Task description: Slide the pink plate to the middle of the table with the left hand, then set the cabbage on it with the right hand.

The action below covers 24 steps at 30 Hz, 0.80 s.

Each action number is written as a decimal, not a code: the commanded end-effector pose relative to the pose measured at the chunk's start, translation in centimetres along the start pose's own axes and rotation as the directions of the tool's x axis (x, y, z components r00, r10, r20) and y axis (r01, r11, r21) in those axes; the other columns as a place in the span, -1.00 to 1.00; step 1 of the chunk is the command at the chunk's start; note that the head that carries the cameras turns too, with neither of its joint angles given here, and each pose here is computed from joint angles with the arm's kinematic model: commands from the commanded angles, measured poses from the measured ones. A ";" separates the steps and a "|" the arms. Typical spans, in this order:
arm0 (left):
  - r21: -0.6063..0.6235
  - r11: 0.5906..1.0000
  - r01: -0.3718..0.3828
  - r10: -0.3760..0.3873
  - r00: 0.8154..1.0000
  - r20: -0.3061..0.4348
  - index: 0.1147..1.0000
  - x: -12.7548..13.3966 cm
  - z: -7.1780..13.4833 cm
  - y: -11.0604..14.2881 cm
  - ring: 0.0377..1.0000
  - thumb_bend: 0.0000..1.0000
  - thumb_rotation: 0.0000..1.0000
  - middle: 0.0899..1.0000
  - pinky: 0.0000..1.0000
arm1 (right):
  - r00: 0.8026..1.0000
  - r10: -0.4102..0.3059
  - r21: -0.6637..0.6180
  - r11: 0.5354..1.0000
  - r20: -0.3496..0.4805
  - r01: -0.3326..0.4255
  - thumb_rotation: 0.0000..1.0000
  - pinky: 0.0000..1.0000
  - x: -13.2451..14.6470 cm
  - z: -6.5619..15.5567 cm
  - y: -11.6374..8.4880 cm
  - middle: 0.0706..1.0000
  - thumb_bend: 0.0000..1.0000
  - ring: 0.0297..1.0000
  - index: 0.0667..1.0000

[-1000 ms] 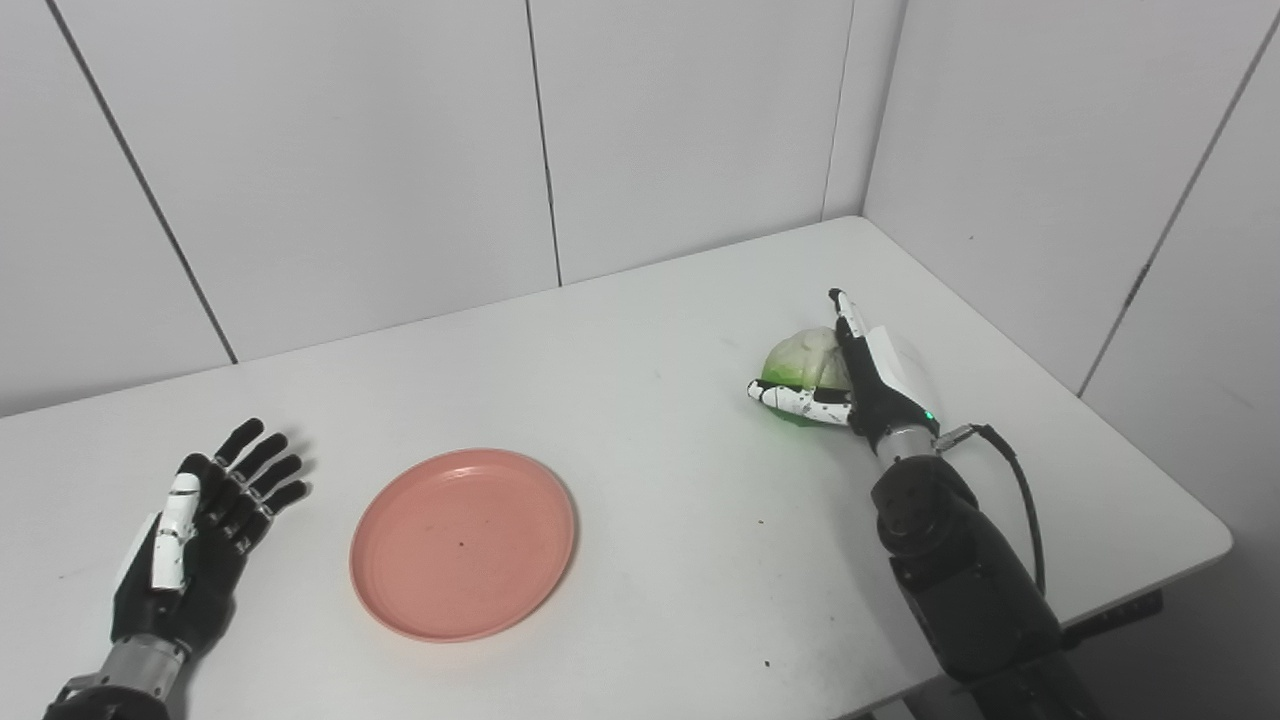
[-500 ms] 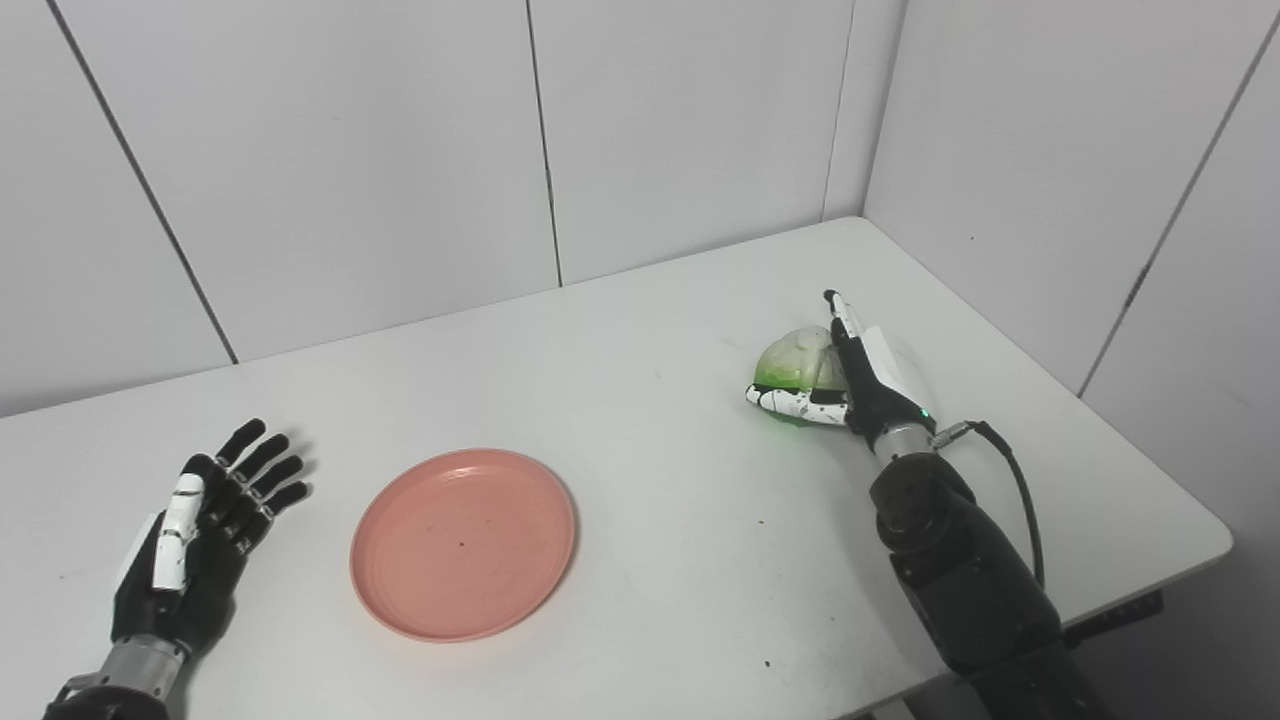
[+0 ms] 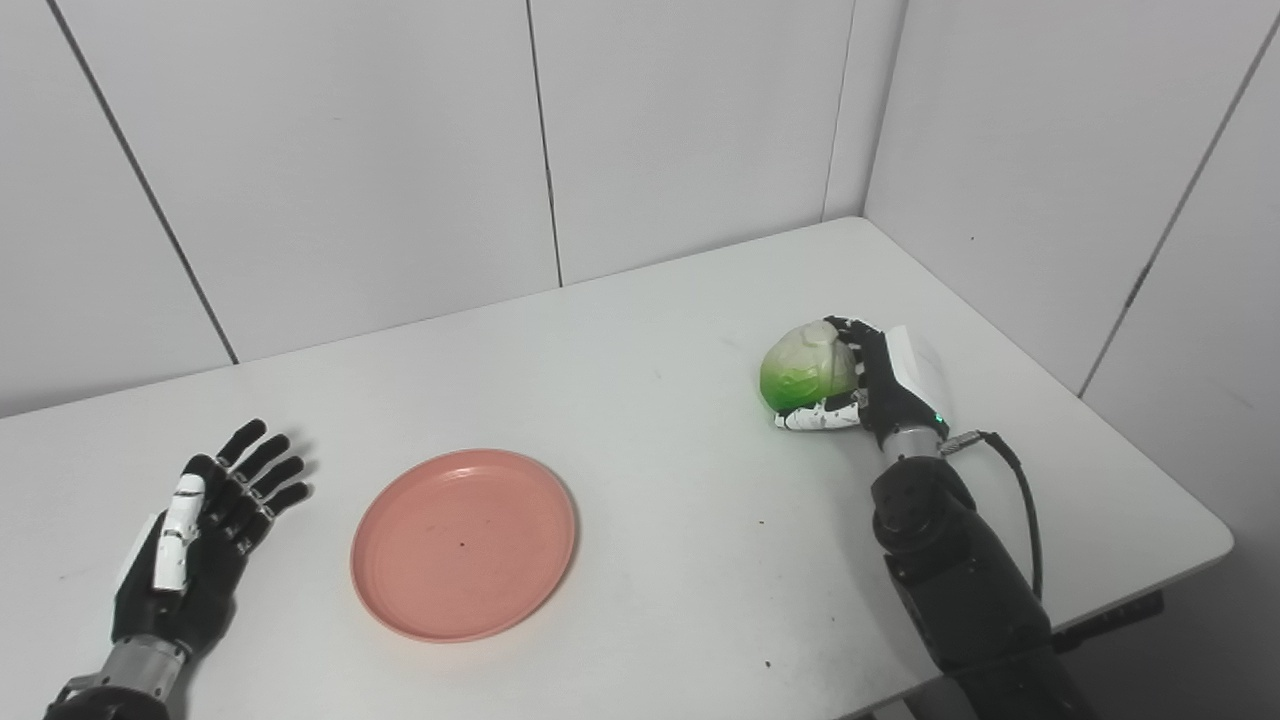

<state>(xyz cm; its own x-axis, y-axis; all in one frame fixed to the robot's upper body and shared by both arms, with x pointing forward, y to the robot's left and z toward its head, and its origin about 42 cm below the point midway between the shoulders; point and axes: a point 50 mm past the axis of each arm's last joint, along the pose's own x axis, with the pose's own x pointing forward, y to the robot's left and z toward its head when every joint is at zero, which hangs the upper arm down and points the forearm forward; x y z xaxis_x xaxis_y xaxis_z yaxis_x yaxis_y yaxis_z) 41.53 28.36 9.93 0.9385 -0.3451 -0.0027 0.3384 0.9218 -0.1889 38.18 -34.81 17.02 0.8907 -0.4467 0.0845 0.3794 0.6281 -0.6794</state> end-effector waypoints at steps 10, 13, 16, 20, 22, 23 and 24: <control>-0.056 0.997 -0.052 0.043 0.988 -0.147 0.69 -3.2 -5.0 0.0 0.68 0.00 0.83 0.72 0.64 | 0.983 -0.111 0.106 0.990 0.148 0.096 -0.73 -0.16 1.5 2.3 0.1 -0.03 0.04 -0.08 -0.10; -0.051 0.997 -0.054 0.046 0.988 -0.148 0.68 -3.2 -4.9 -0.1 0.68 0.00 0.84 0.71 0.63 | 0.981 -0.112 0.120 0.988 0.159 0.094 -0.73 -0.16 1.6 2.3 0.5 -0.03 0.04 -0.08 -0.10; -0.048 0.998 -0.050 0.043 0.988 -0.147 0.68 -3.1 -4.9 -0.2 0.67 0.01 0.84 0.70 0.63 | 0.979 -0.118 0.135 0.986 0.166 0.096 -0.74 -0.17 1.7 2.5 0.9 -0.03 0.04 -0.08 -0.10; -0.050 0.998 -0.049 0.041 0.989 -0.144 0.69 -3.1 -5.0 -0.4 0.69 0.00 0.85 0.72 0.65 | 0.973 -0.129 0.143 0.984 0.189 0.103 -0.74 -0.20 1.6 2.7 1.1 -0.04 0.04 -0.11 -0.10; -0.052 0.998 -0.048 0.040 0.989 -0.144 0.69 -3.1 -5.0 -0.6 0.69 0.00 0.86 0.72 0.66 | 0.970 -0.134 0.144 0.984 0.202 0.106 -0.74 -0.22 1.5 3.0 1.0 -0.06 0.04 -0.13 -0.10; -0.049 0.998 -0.047 0.039 0.989 -0.142 0.69 -3.0 -5.0 -0.8 0.69 0.00 0.87 0.72 0.66 | 0.968 -0.133 0.147 0.984 0.215 0.103 -0.74 -0.22 1.3 3.3 1.0 -0.07 0.04 -0.13 -0.10; -0.047 0.998 -0.046 0.039 0.989 -0.142 0.70 -3.0 -5.0 -0.9 0.70 0.00 0.87 0.73 0.66 | 0.966 -0.133 0.150 0.984 0.223 0.101 -0.74 -0.23 1.3 3.4 0.9 -0.07 0.04 -0.14 -0.10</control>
<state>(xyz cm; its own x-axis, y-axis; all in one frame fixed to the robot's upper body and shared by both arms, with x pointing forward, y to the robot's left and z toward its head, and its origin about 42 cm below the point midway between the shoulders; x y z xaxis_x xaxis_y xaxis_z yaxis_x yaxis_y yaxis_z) 41.40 28.10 10.04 0.9393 -0.3432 -0.0012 0.3377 0.9248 -0.1750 39.47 -33.17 15.75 0.8865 -0.4168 0.2009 0.4482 0.6660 -0.5963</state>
